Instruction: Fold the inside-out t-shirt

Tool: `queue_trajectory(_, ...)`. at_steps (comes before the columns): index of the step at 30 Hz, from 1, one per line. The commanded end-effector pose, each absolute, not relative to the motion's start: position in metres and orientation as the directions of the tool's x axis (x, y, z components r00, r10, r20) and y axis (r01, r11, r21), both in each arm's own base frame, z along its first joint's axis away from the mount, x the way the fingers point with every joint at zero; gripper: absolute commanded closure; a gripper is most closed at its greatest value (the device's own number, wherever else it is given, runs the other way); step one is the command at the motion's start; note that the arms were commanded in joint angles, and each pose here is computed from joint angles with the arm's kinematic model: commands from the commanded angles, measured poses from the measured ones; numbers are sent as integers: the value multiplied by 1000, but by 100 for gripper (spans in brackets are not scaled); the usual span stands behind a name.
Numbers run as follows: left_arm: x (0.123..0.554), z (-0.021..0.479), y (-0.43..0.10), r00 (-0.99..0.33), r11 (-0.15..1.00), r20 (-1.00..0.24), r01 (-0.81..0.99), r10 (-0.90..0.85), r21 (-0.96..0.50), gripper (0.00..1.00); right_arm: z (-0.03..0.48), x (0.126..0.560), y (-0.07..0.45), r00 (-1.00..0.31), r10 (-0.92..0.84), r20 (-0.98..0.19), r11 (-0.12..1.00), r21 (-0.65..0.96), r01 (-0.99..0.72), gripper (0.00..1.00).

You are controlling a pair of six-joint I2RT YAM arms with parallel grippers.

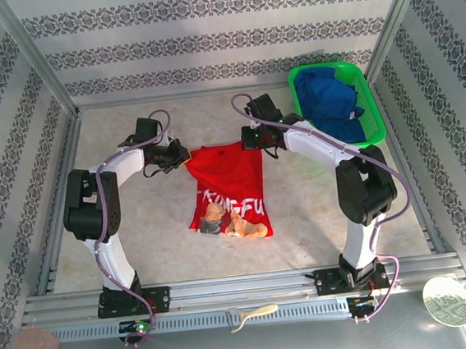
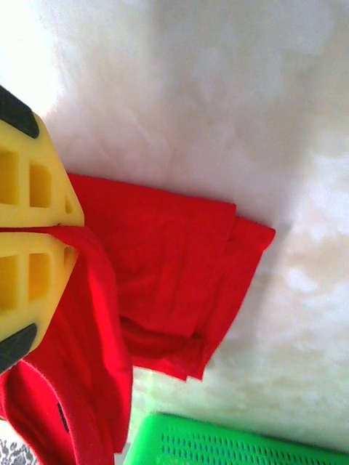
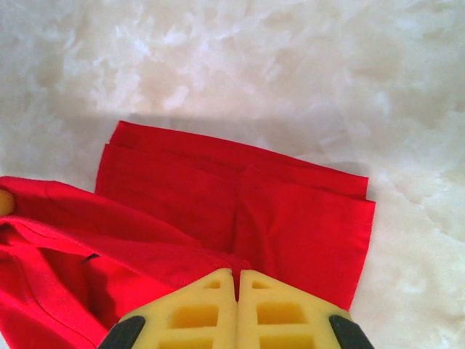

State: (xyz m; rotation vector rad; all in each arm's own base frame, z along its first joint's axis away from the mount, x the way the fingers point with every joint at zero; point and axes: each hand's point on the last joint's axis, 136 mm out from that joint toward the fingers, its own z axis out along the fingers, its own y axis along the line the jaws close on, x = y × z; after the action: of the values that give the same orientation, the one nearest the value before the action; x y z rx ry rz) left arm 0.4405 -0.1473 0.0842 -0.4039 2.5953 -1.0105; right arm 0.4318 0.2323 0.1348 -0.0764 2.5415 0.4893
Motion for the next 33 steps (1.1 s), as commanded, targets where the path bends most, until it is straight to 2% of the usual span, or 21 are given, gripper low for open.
queue_trajectory(1, 459, 122, -157, -882, 659, -250, -87, -400, -747, 100, 139, 434, 211, -837, 135, -531, 932, 354, -74, 100)
queue_trajectory(10, 488, 154, -191, -874, 604, -288, -7, -391, -797, 100, 132, 428, 175, -812, 253, -526, 930, 363, 54, 100)
queue_trajectory(17, 506, 112, -208, -898, 639, -249, -45, -362, -768, 99, 99, 443, 150, -810, 342, -476, 909, 385, 158, 100)
queue_trajectory(19, 514, 96, -207, -897, 649, -242, -62, -369, -758, 89, 84, 452, 143, -814, 357, -458, 912, 361, 196, 100)
queue_trajectory(20, 518, 91, -206, -896, 653, -243, -65, -371, -755, 78, 77, 456, 139, -813, 363, -456, 914, 345, 214, 100)
queue_trajectory(21, 523, 86, -204, -894, 663, -250, -67, -372, -746, 61, 70, 459, 131, -809, 373, -454, 917, 315, 246, 100)
queue_trajectory(22, 529, 85, -202, -889, 668, -258, -68, -377, -741, 51, 64, 461, 123, -806, 386, -449, 916, 295, 274, 100)
queue_trajectory(23, 532, 86, -199, -884, 667, -267, -66, -384, -742, 46, 62, 463, 120, -804, 392, -446, 913, 293, 283, 92)
queue_trajectory(24, 535, 90, -196, -878, 663, -273, -66, -394, -746, 40, 60, 463, 116, -806, 398, -438, 913, 280, 298, 69)
queue_trajectory(25, 535, 98, -195, -872, 660, -288, -53, -396, -749, 35, 63, 461, 113, -806, 397, -439, 914, 269, 304, 59)
queue_trajectory(29, 516, 132, -193, -861, 659, -332, -5, -385, -752, 30, 94, 446, 113, -775, 383, -503, 920, 288, 267, 57)
queue_trajectory(33, 463, 158, -211, -879, 625, -327, 43, -347, -779, 30, 118, 429, 141, -795, 331, -507, 914, 382, 137, 57)
